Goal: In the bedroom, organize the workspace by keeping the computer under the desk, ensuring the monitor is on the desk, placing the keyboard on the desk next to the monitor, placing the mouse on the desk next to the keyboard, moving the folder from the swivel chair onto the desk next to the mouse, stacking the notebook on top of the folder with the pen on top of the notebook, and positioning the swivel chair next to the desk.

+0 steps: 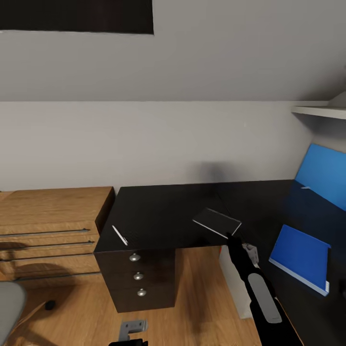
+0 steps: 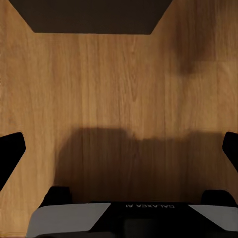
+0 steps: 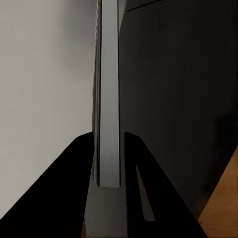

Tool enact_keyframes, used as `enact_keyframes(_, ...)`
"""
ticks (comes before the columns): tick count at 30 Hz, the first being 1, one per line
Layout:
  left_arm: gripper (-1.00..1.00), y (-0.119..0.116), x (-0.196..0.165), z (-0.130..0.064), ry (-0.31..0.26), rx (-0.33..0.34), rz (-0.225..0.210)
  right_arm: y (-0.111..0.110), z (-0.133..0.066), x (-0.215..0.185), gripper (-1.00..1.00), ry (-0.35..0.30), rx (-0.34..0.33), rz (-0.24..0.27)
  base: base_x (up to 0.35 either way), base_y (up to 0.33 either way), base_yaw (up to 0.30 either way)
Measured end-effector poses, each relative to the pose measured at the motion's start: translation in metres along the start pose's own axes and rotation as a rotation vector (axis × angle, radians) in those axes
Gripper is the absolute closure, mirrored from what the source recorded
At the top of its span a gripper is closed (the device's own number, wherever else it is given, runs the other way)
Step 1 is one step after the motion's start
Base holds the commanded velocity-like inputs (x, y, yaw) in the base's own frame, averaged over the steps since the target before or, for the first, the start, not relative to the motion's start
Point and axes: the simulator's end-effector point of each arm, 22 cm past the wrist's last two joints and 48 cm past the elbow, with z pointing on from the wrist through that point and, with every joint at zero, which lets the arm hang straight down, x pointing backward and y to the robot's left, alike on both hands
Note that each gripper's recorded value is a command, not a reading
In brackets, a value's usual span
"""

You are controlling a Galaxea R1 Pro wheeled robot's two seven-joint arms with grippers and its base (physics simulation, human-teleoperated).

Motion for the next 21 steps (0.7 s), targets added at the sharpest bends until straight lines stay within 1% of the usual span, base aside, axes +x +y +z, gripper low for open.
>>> enact_keyframes(3, -1.00, 0.000, 0.000, 0.000, 0.000, 0.000, 0.000, 0.000, 0.000, -0.001, 1.00, -0.002, -0.001, 0.000, -0.316, -0.021, 0.000)
enact_keyframes(6, -1.00, 0.001, 0.000, 0.000, 0.000, -0.002, 0.001, 0.000, 0.000, -0.002, 1.00, -0.004, -0.001, 0.002, -0.308, -0.130, 0.000)
enact_keyframes(9, -1.00, 0.000, 0.000, 0.000, 0.000, -0.001, 0.002, -0.002, -0.001, -0.007, 1.00, -0.014, 0.003, 0.006, -0.188, -0.131, -0.058)
enact_keyframes(13, -1.00, 0.000, 0.000, 0.000, -0.001, -0.001, 0.004, -0.006, -0.002, -0.018, 1.00, -0.037, 0.012, 0.017, -0.058, -0.042, -0.202)
enact_keyframes(17, -1.00, 0.000, 0.000, 0.000, -0.001, -0.002, 0.006, -0.018, -0.005, -0.043, 1.00, -0.090, 0.035, 0.043, -0.011, -0.008, -0.261)
enact_keyframes(21, -1.00, 0.000, 0.000, 0.000, -0.001, -0.001, 0.005, -0.022, -0.007, -0.053, 1.00, -0.108, 0.042, 0.045, -0.002, -0.001, -0.273)
